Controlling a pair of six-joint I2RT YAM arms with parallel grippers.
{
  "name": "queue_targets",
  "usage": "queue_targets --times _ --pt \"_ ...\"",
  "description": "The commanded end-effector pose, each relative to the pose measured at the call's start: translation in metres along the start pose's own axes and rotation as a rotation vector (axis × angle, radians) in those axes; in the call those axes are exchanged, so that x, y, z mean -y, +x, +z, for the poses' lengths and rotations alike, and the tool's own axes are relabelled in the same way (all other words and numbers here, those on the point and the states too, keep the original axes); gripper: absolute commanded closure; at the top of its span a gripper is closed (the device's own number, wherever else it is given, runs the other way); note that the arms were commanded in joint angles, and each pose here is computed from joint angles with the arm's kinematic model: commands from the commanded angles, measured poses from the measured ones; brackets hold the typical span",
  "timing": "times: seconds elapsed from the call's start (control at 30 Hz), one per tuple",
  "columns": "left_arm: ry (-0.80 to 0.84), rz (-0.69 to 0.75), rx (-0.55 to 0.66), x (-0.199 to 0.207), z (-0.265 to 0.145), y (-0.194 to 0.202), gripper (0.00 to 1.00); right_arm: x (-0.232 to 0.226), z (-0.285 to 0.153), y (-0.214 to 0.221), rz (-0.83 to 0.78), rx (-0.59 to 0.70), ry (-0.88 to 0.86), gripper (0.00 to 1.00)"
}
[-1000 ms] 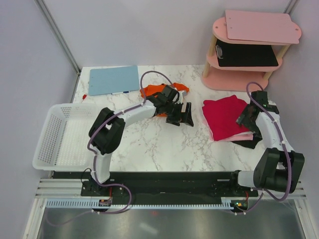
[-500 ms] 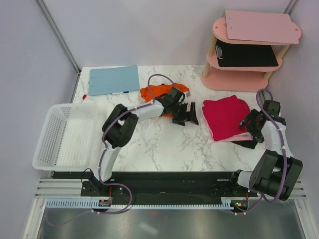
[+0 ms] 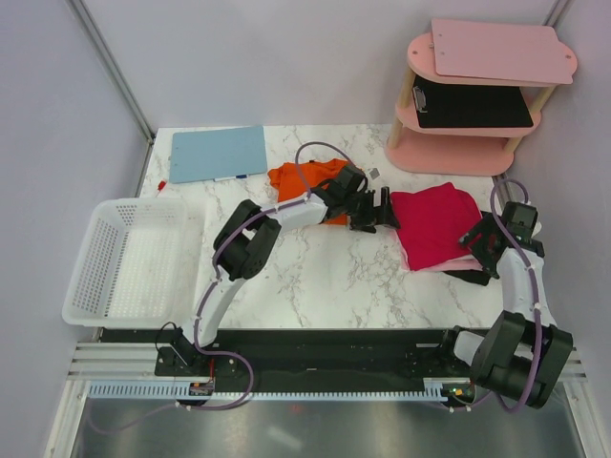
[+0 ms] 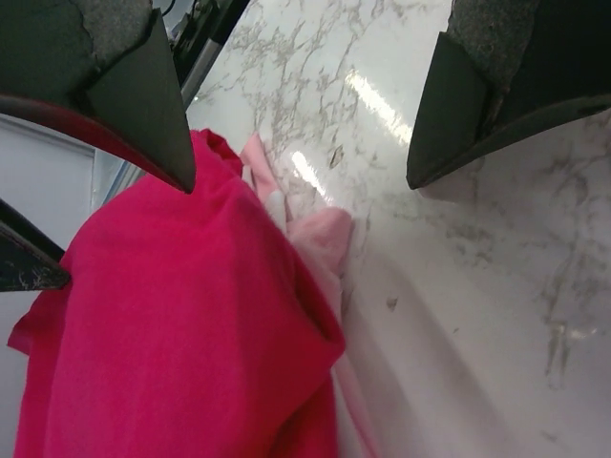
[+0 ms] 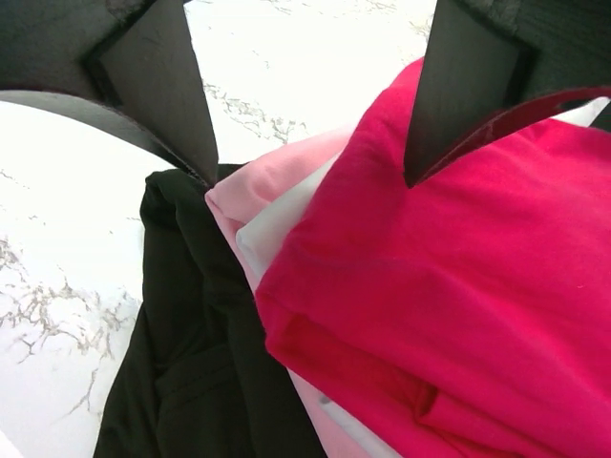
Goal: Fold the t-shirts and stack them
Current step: Put the neatly folded tshirt into the corner of the board with the right arm
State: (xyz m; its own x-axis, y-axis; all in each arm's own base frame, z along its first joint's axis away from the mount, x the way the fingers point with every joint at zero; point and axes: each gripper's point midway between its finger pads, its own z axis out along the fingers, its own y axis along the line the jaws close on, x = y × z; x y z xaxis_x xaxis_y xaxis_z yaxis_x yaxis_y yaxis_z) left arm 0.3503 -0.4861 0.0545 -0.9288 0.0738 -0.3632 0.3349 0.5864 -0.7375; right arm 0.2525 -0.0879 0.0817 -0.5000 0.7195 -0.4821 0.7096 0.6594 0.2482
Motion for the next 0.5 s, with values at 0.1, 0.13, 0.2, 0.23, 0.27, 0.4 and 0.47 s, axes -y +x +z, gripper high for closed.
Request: queue_targets --times 0.1,0.13,0.2,0.23,0.27,0.4,0.47 --pt "0.072 -0.015 0.023 0.019 0.040 -0.006 0.03 0.000 0.009 0.000 0.071 0.020 -0.006 0.87" --pt "0.088 -0.006 0.034 0.027 0.042 -0.011 0.04 0.001 0.012 0.002 0.077 0.010 0.001 1.00" --pt "0.099 -0.014 0.025 0.027 0.053 -0.007 0.06 0.004 0.015 0.007 0.082 -0.005 0.008 1.00" --pt "0.113 -0.009 0.032 0.033 0.054 -0.010 0.08 0.004 0.015 0.008 0.088 -0.005 0.006 1.00" --pt "0.118 -0.017 0.030 0.034 0.056 -0.010 0.09 0.005 0.014 0.009 0.090 -0.004 0.008 1.00" --pt "0.142 -0.015 0.035 0.038 0.057 -0.010 0.20 0.005 0.005 0.009 0.110 0.021 0.001 1.00" --pt "0.166 0.009 0.059 0.048 0.051 -0.016 0.29 0.008 -0.003 0.004 0.116 0.055 0.014 1.00"
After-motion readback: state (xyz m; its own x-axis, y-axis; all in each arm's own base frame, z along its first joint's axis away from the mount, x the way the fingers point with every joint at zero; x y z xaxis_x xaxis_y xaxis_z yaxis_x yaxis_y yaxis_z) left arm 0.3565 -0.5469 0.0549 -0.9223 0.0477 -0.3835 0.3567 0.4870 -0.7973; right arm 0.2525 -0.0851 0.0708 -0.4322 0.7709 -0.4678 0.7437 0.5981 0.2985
